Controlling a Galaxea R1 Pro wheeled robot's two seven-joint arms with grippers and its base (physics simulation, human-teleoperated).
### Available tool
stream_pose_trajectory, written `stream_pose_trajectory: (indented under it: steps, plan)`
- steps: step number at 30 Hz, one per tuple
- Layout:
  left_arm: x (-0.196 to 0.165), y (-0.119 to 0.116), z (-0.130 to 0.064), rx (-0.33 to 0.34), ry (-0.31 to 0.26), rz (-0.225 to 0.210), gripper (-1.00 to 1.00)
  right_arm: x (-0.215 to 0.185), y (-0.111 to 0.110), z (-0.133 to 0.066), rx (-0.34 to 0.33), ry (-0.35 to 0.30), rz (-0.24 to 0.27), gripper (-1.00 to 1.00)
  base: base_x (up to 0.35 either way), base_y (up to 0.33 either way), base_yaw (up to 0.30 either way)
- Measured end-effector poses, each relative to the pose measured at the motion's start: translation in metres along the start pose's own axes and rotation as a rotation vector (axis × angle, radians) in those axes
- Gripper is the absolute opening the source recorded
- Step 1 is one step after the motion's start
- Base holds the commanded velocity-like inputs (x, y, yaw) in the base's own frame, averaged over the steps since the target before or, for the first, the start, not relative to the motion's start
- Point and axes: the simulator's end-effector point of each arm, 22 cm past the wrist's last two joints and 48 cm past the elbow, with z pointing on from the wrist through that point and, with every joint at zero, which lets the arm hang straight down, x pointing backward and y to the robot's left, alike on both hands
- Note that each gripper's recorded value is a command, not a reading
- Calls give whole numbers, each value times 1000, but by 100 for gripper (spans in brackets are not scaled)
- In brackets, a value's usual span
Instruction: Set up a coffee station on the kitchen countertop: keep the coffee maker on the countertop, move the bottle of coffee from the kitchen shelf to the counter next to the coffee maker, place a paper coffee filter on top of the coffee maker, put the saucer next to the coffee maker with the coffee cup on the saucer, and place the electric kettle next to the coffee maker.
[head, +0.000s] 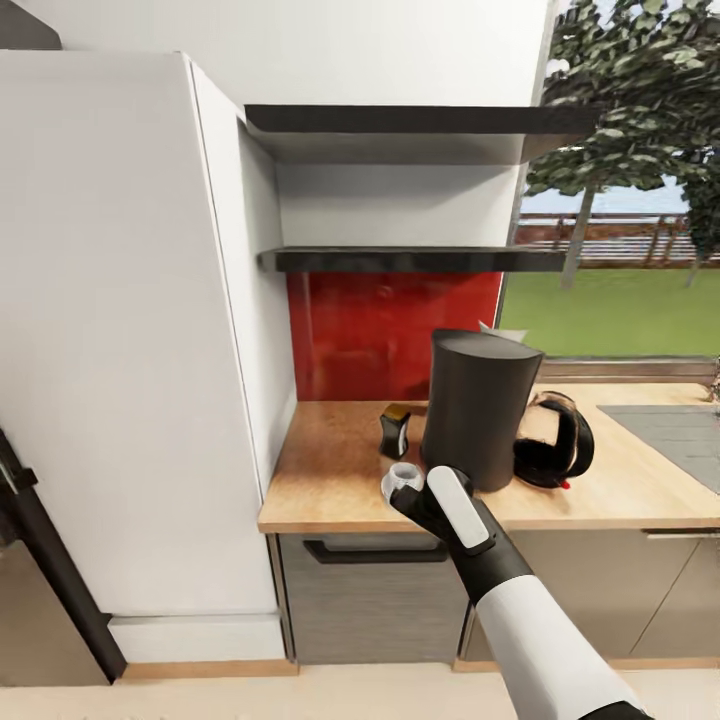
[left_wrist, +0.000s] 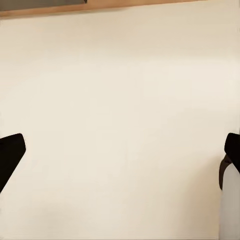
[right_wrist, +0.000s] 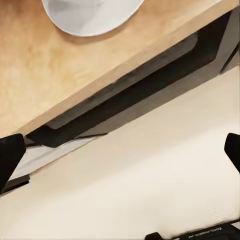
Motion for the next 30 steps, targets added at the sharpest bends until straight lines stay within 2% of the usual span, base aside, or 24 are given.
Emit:
stream_pose_trajectory:
  steps: [12,16,20,24,26,28,30]
  plan:
    - [0,0,0,0,0,-2,100,2,-2,2,6,7,0,100,-317,150,0]
    - [0,0,0,-1,-1,-3,100,17,-14,14,42,46,-5,100,-237,144,0]
    - [-1,1,0,-3,-2,-4,100,50,-43,38,126,135,-17,100,-123,89,0]
    - [0,0,0,-3,-2,-5,100,75,-66,52,191,195,-31,100,-33,24,0]
    - [0,0,0,-3,-2,-6,100,88,-84,59,242,221,-51,100,-12,9,0]
    - [-1,0,0,-3,-3,-6,100,101,-108,67,309,243,-91,100,-6,4,0]
    - [-2,0,0,-3,-4,-6,100,112,-124,74,340,258,-130,100,-3,2,0]
